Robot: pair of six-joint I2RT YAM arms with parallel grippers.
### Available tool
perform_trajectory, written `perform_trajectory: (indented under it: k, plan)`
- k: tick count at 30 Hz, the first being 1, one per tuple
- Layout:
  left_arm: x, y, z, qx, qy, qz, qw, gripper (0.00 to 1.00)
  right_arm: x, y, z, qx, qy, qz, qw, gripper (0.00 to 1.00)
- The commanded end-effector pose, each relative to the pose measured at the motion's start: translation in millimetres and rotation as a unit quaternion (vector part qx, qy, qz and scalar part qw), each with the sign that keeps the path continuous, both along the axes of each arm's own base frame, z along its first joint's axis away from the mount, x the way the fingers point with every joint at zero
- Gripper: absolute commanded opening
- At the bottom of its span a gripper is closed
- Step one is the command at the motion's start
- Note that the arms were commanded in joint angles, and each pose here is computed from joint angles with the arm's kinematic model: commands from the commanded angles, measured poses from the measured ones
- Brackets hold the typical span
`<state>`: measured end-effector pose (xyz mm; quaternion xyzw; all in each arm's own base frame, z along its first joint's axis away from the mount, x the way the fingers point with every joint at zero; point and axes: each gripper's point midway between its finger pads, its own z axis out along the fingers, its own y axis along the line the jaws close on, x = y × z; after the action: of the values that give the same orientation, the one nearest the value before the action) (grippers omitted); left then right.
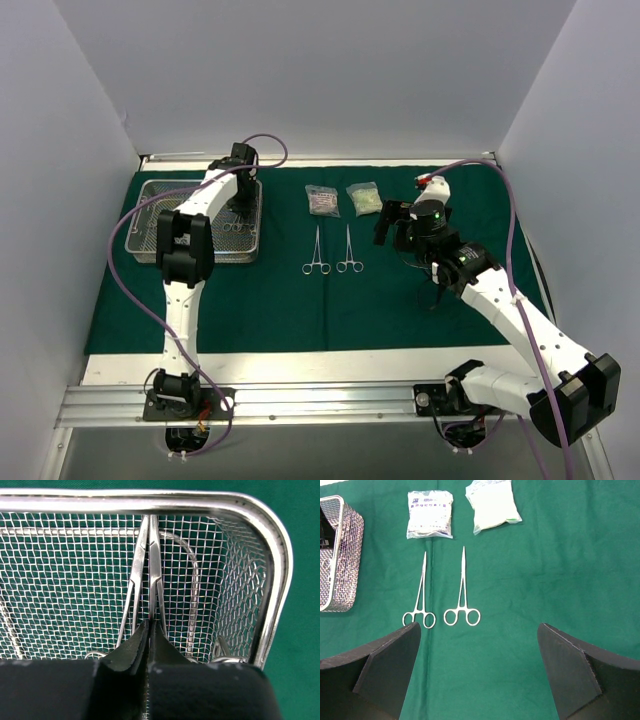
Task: Open and lay out the surgical kit
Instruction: Pick up the medical item from the container, then place the medical item in the surgical kit.
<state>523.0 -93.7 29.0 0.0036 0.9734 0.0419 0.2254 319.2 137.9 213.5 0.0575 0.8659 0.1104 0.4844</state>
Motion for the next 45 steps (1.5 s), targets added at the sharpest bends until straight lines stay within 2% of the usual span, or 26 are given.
perform_trajectory:
  k: [1,10,19,23,28,33,39,45]
  plan:
    - [-9.2,18.8,-0.9,0.023,0.015,0.018,0.999,0.02,3.6,-0.2,5.6,0.009,-0.01,-0.005,1.0,0.97]
    - [1.3,23.7,80.1,0.022,-0.066,0.031,0.997,0.02,0.0,-3.2,18.5,0.01,-0.025,-0.003,1.0,0.97]
    - [-5.6,26.5,132.2,0.014,-0.109,0.045,0.993,0.02,-6.1,-7.4,32.9,0.011,-0.04,-0.001,0.999,0.97]
    - [-16.3,13.6,150.8,-0.017,-0.121,0.062,0.991,0.02,-9.6,-10.4,43.9,0.014,-0.05,-0.001,0.999,0.97]
    - [-36.7,-40.4,170.6,-0.056,-0.141,0.045,0.987,0.02,-15.2,-16.4,62.5,0.021,-0.071,-0.008,0.997,0.97]
    - [-64.3,-124.8,177.2,-0.1,-0.146,0.016,0.984,0.02,-25.4,-26.0,84.5,0.032,-0.098,-0.019,0.994,0.98]
    - [-96.8,-224.5,169.5,-0.138,-0.136,-0.033,0.981,0.02,-37.7,-44.0,92.0,0.028,-0.112,-0.047,0.992,0.99]
    - [-117.3,-291.8,147.5,-0.154,-0.126,-0.05,0.979,0.02,-48.9,-58.3,91.6,0.025,-0.114,-0.071,0.991,0.99]
